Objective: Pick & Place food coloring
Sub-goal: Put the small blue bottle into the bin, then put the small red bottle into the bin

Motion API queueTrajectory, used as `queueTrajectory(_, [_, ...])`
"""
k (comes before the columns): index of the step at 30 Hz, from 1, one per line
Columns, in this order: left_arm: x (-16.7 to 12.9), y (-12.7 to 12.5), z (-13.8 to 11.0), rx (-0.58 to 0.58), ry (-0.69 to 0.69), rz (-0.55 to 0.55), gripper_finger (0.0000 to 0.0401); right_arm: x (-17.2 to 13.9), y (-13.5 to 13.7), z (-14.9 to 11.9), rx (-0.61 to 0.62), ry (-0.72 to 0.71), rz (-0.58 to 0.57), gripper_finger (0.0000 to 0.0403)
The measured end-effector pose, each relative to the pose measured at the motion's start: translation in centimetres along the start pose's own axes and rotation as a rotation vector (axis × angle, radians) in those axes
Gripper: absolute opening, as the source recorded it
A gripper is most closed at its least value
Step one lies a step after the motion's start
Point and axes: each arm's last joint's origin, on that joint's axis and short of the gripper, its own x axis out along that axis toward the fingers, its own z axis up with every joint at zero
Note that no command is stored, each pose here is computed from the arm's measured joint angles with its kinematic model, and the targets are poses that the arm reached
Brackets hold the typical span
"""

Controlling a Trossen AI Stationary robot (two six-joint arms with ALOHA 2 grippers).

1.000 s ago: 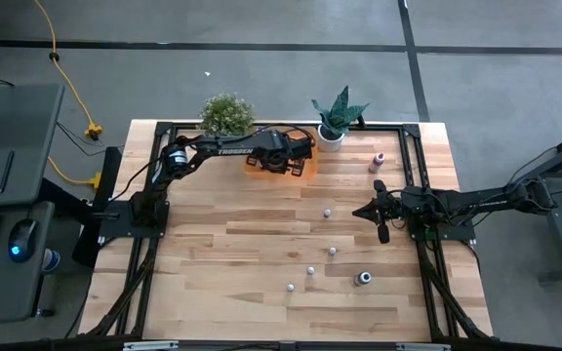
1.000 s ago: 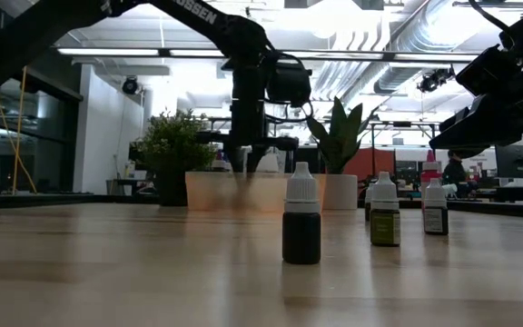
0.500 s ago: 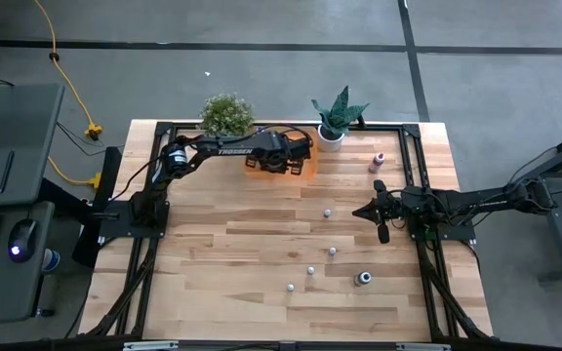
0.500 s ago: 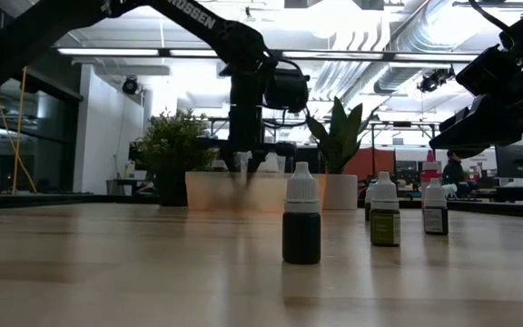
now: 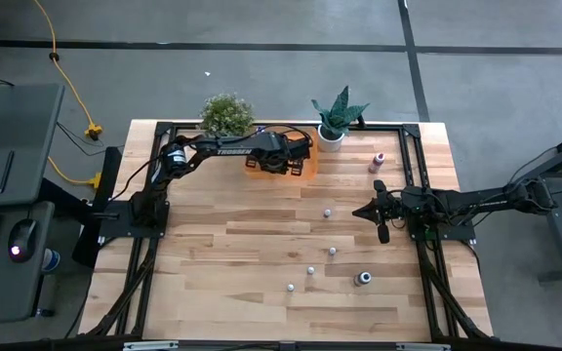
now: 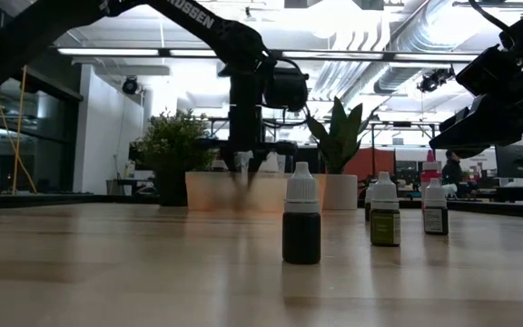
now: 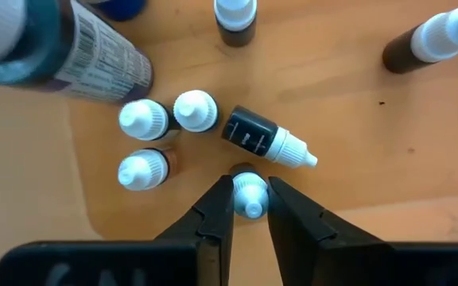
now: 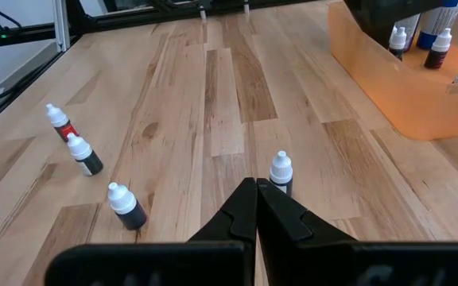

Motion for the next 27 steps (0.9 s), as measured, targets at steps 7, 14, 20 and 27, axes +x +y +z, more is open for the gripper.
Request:
queueTrajectory(7, [-0.6,0.2,0.1,0.004,-0.023,0.015,0.0117,0.0,0.0,0.0,0.000,0.000,0.000,0.0000])
queueTrajectory(14, [-1.0,0.6,0.1,0.015,-0.031,0.039,0.0192,0.0,0.0,0.0,0.000,0.000,0.000,0.0000])
queueTrajectory(20, [-3.0,1.1,0.7,0.017,-0.104,0.029,0.0229,0.0,0.0,0.0,0.000,0.000,0.000,0.0000])
queueTrajectory(27, [-7.7,2.2,1.5,0.062,-0.273,-0.010,0.0234,0.0,0.0,0.0,0.000,0.000,0.000,0.0000])
